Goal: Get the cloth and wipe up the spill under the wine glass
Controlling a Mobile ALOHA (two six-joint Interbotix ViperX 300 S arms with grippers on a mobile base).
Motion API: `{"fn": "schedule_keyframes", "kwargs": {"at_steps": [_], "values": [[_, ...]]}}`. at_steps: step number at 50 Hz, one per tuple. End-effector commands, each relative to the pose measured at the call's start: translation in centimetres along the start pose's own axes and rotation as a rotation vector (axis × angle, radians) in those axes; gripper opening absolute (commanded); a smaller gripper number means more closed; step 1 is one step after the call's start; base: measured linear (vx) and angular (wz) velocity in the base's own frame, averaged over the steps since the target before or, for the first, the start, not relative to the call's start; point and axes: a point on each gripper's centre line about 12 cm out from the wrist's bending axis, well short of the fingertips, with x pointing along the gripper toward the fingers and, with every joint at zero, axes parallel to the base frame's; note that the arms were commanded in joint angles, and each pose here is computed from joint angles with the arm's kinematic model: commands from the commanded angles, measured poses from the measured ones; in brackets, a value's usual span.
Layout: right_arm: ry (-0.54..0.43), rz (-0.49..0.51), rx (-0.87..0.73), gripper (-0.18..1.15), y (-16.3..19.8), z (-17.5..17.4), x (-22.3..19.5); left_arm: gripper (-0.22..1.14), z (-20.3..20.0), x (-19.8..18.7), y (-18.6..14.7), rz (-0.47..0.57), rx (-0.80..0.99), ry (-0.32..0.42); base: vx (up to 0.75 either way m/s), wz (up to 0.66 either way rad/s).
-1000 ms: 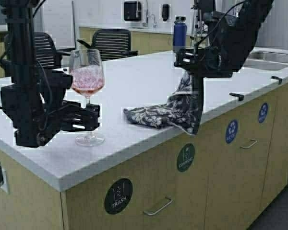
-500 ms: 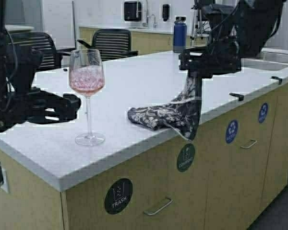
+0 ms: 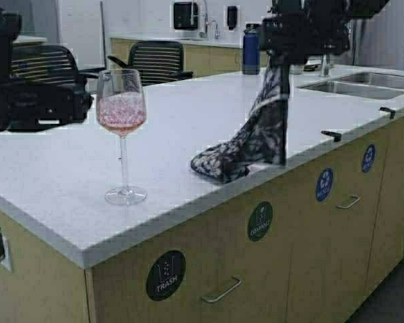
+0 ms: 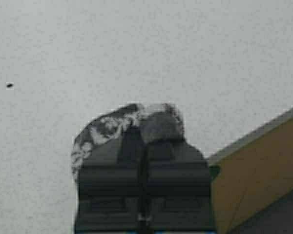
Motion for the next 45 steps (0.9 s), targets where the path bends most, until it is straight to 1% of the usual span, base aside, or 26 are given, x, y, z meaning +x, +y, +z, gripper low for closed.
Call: {"fn": "schedule_keyframes", "kwargs": {"at_steps": [1,8,15,18,26,28,32,36,45], "values": [[-0.08,0.016,-0.007,0.07,0.8,3.6,-1.8,0.91,2.6,0.5,-0.1,0.001,-0.009,-0.063,0.0,0.0],[-0.115,0.024,-0.012,0.07,1.3,5.3,-2.9,0.91,5.5,1.4,-0.5,-0.01,-0.012,-0.094,0.0,0.0],[-0.142,0.027,-0.014,0.07,1.5,7.0,-3.6,0.91,9.2,2.5,-0.7,-0.012,-0.014,-0.107,0.0,0.0],[-0.151,0.031,-0.017,0.07,1.8,7.7,-3.8,0.91,11.1,3.2,-0.9,-0.014,-0.014,-0.099,0.0,0.0],[-0.172,0.047,-0.038,0.07,2.7,9.8,-4.6,0.91,16.0,4.3,-1.3,-0.017,0.008,-0.034,0.0,0.0],[-0.179,0.053,-0.043,0.07,3.0,10.3,-4.8,0.91,17.0,4.5,-1.4,-0.02,0.016,-0.028,0.0,0.0],[-0.197,0.059,-0.051,0.07,3.3,11.3,-5.3,0.91,18.8,4.5,-1.5,-0.02,0.032,-0.04,0.0,0.0],[-0.209,0.058,-0.053,0.07,3.4,12.2,-5.7,0.91,20.3,4.3,-1.6,-0.022,0.04,-0.07,0.0,0.0],[-0.236,0.059,-0.054,0.07,3.5,13.6,-7.1,0.91,22.8,3.8,-1.8,-0.025,0.04,-0.119,0.0,0.0]]}}
